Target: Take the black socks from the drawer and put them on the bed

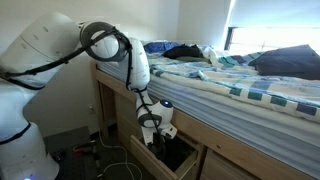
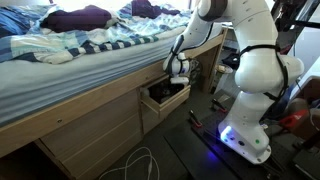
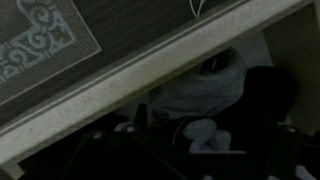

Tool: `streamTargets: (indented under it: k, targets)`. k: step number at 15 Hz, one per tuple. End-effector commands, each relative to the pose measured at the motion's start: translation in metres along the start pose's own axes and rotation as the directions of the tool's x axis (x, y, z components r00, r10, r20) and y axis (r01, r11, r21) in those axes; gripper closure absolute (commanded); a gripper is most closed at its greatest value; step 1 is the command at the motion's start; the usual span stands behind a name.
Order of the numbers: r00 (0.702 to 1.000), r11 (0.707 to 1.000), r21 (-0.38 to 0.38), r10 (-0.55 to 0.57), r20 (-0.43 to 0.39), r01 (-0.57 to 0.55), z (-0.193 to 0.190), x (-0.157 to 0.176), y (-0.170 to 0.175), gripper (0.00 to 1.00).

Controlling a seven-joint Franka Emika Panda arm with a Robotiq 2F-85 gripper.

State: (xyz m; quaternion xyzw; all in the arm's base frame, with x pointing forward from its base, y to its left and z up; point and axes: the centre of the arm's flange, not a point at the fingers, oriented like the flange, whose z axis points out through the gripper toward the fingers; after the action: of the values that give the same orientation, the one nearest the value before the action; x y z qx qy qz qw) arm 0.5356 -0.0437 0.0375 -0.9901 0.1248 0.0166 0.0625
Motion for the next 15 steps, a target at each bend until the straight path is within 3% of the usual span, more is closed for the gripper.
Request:
streamTargets:
  k: [1,9,11,12,15]
  targets:
    - [1.0,1.0,-0.009,0.001,-0.01,-0.001,0.016,0.008,-0.015,0.0]
    - [0.999,0.998,-0.044,0.042,-0.019,-0.043,0.028,0.017,-0.019,0.0]
    - [0.998,0.996,-0.057,0.065,-0.021,-0.066,0.03,0.019,-0.015,0.06]
    - [0.997,0.995,-0.063,0.075,-0.026,-0.077,0.03,0.02,-0.013,0.28]
    - [0.995,0.992,-0.074,0.095,-0.041,-0.098,0.028,0.021,-0.009,0.47]
